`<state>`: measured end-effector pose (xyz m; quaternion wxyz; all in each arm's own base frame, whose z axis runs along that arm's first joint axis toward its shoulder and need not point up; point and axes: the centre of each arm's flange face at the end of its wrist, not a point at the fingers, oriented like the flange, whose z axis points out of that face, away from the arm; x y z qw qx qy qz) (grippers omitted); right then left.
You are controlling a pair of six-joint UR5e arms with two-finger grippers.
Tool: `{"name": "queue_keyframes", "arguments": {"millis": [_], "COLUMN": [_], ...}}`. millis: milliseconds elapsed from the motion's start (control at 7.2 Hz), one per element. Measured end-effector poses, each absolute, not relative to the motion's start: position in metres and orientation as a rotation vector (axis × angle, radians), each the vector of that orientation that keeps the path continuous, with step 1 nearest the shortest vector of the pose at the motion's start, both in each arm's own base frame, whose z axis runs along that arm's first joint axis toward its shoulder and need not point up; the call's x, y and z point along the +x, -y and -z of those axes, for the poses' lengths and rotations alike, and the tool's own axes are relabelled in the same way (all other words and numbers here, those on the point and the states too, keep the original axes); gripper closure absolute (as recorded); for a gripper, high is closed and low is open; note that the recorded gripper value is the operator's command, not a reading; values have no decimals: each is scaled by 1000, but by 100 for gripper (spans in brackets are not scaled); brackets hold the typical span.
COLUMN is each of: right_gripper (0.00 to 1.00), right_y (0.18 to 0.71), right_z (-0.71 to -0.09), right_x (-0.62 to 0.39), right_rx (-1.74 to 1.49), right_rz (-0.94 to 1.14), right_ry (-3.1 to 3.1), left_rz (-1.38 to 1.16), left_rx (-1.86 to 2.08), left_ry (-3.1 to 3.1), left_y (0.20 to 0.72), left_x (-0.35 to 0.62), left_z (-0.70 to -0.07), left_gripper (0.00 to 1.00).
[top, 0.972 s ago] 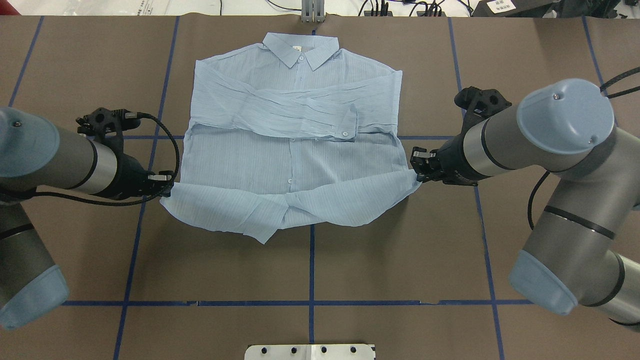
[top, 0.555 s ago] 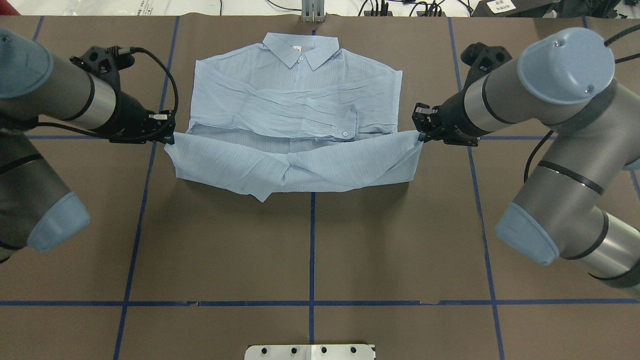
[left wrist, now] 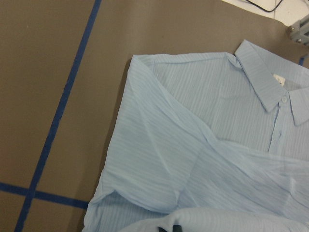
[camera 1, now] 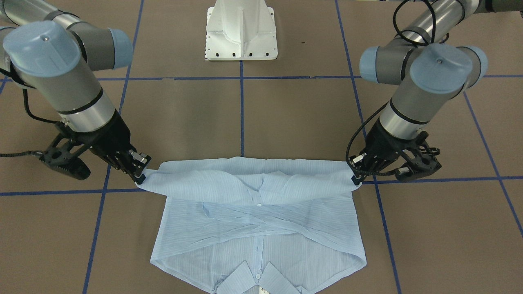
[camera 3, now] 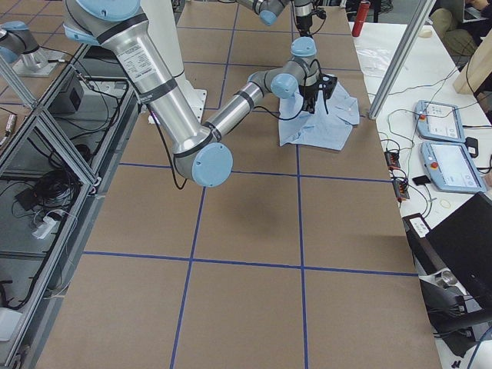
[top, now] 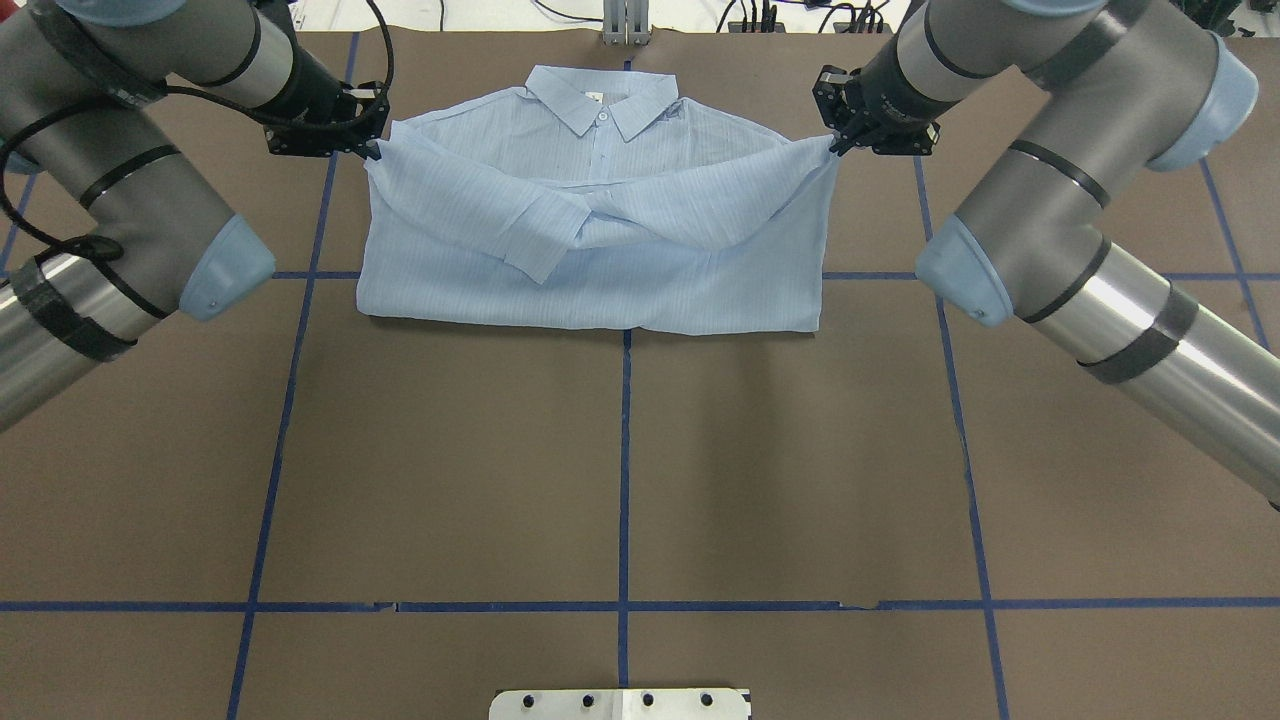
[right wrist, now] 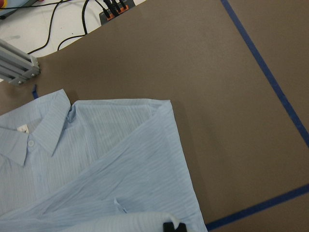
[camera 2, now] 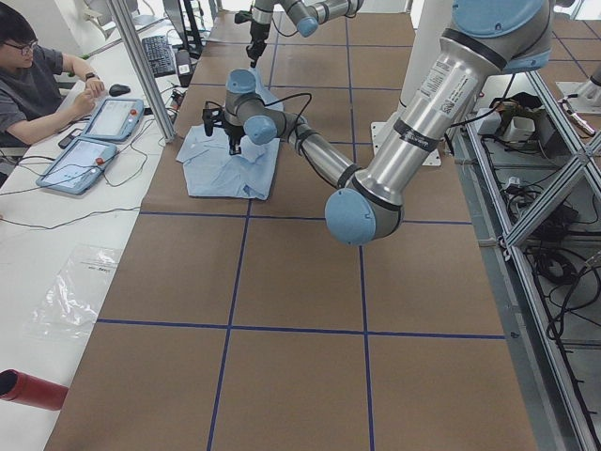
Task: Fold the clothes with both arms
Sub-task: 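Lift the hem with both grippers and fold it over toward the collar, then open both grippers and raise them off the folded shirt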
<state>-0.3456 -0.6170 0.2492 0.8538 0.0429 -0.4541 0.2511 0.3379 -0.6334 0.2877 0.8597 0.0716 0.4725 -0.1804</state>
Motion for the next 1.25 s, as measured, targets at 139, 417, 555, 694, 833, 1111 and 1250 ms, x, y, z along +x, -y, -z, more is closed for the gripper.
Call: {"name": "queue_keyframes", "arguments": {"millis": [139,417,555,694,833,1111,1250], "right_gripper": [100,100,100,100,100,100,27], "right_y": [648,692,704,711,716,719,719], "right_z": [-263,-260,-256,-257,-259,-270,-276], "right_x": [-358,-383,-391,-396,-400,-401,-400], "right_rx": [97,94,91,91,91,90,93], "right_rz": [-536,-543,-544,-543,-542,-538,-529], "right_ry": [960,952,946,944,944,934,927], "left_rz": [395,420,425,426,427,427,429], "left_rx": [163,173,175,176,178,182,184], "left_ry": [-996,-994,-994,-995,-996,-996,-994], "left_y": [662,703,712,718,723,727,728], "left_x": [341,345,348,351,354,357,357], "left_z": [-312,-349,-353,-352,-351,-353,-354], "left_gripper": [100,100,100,100,100,100,14]}}
